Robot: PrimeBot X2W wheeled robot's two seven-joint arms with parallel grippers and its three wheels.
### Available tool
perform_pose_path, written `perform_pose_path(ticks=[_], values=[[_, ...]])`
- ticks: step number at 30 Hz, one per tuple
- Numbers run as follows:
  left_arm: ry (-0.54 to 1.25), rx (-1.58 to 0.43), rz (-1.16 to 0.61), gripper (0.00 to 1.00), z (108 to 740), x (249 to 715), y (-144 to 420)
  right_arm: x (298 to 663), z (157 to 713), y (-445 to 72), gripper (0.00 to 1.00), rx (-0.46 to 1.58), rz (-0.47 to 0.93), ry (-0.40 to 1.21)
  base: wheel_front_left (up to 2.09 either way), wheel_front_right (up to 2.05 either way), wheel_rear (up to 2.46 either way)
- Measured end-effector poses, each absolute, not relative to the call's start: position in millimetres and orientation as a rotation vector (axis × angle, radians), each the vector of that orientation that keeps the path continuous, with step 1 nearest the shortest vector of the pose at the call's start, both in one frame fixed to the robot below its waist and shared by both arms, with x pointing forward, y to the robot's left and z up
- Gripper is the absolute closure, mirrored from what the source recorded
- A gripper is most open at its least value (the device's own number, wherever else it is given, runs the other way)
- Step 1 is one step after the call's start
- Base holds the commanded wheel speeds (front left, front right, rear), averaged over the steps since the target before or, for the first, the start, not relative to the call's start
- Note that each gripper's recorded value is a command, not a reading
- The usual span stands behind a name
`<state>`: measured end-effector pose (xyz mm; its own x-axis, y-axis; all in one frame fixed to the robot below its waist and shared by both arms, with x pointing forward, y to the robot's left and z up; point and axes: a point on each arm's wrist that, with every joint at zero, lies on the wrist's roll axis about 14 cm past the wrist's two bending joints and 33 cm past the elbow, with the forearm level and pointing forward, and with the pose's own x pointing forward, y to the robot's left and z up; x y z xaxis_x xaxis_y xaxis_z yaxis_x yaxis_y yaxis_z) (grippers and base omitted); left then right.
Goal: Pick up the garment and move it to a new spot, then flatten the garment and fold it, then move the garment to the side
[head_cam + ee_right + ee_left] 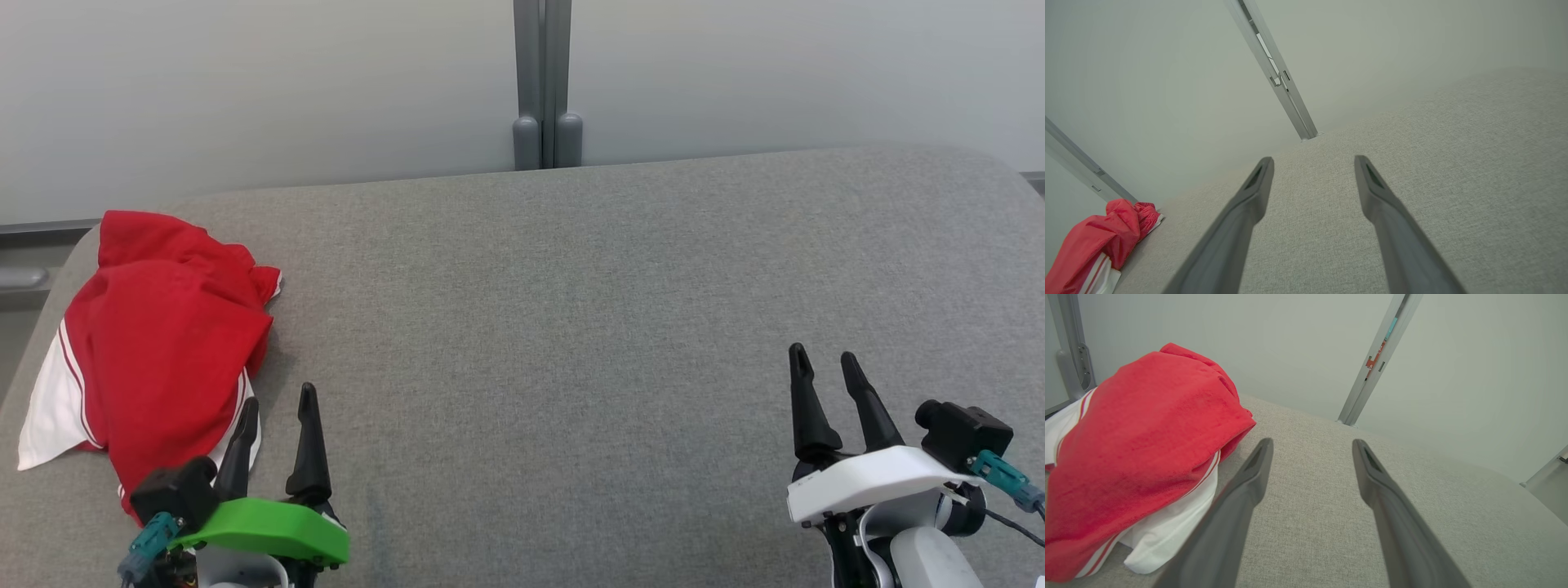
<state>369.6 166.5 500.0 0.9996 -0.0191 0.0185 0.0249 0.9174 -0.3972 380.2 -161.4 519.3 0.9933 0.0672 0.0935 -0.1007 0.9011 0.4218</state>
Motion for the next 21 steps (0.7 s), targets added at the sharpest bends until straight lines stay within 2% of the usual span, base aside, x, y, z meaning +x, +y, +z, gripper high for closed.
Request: perform_pose_path(ticks=[21], values=[[-0.032,-0.293,-0.028,0.00,499,364,164,378,522,-151,0.00,0.282,0.131,-0.097,0.00,0.00,0.00]])
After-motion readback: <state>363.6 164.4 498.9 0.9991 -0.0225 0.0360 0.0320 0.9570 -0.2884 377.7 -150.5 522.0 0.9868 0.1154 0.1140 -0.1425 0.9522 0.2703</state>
